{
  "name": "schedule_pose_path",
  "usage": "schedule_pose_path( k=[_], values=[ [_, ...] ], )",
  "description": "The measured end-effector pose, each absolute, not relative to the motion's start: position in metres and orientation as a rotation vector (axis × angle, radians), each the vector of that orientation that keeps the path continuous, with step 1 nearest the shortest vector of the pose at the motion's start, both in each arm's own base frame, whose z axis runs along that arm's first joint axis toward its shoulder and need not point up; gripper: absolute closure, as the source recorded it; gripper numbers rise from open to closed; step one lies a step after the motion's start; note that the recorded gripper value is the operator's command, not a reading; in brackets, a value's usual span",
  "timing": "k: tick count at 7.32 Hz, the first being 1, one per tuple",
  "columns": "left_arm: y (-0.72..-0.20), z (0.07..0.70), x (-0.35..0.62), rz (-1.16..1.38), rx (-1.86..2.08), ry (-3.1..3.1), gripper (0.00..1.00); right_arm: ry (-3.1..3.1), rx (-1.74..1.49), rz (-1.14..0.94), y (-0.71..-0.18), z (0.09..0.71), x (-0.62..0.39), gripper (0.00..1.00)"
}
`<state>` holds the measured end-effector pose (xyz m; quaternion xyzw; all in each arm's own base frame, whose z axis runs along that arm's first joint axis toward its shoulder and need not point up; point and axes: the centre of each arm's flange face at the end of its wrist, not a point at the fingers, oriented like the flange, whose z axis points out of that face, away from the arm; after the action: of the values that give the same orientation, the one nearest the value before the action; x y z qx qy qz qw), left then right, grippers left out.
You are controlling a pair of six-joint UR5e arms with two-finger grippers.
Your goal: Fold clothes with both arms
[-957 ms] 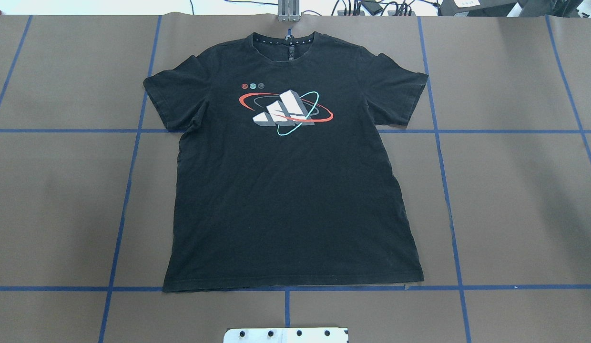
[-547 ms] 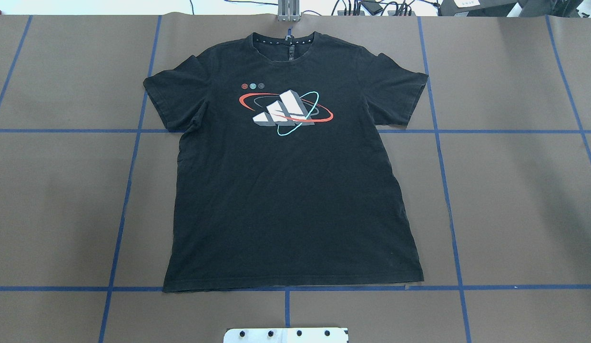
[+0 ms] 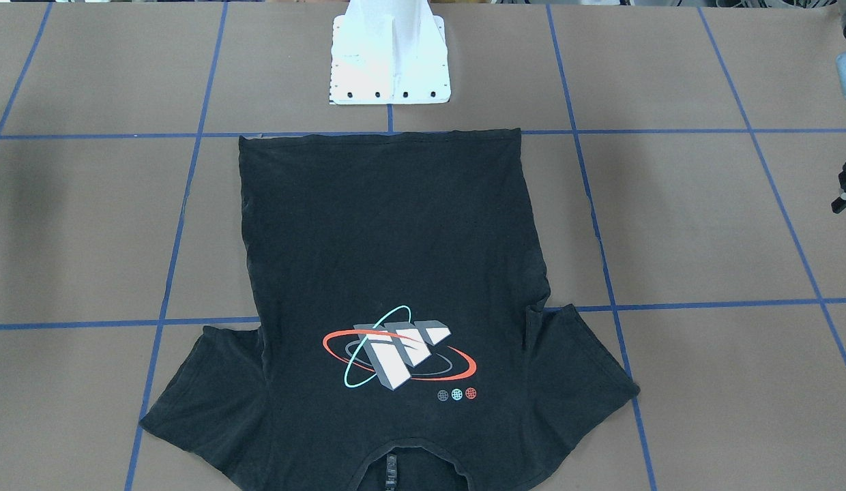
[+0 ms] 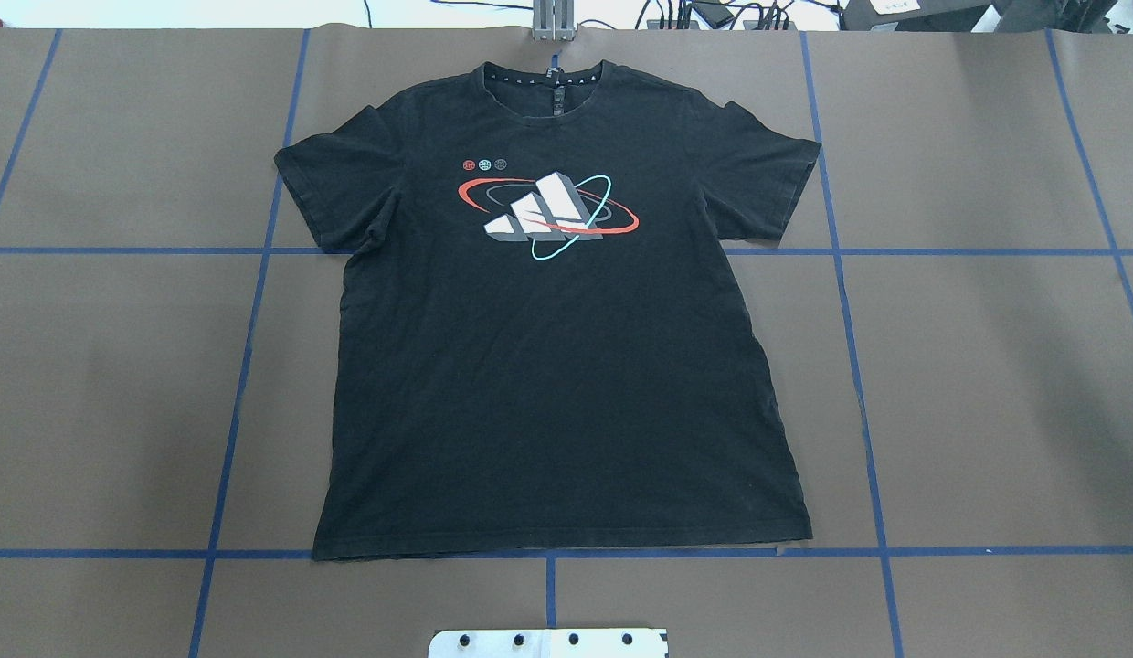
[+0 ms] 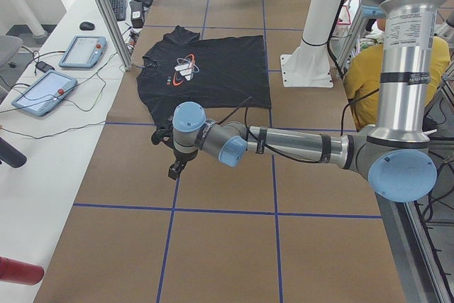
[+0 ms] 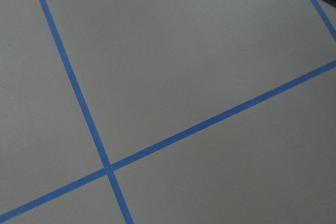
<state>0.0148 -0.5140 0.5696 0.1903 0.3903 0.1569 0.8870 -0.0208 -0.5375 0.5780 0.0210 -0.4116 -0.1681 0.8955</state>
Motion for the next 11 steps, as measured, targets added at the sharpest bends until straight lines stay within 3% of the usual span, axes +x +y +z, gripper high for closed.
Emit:
schedule_pose_path(
  k=[4,8,11],
  values=[
    [-0.514,0.570,0.015,0.326,0.397,0.811,0.00,-0.860,0.074,-0.373,-0.541,0.572,-0.037,0.00],
    [-0.514,0.568,0.015,0.329,0.402,0.807,0.00,-0.876,0.014,-0.216,-0.661,0.445,-0.179,0.01],
    [-0.514,0.567,0.015,0.331,0.405,0.805,0.00,-0.952,0.055,-0.013,-0.729,0.431,-0.271,0.02]
  ],
)
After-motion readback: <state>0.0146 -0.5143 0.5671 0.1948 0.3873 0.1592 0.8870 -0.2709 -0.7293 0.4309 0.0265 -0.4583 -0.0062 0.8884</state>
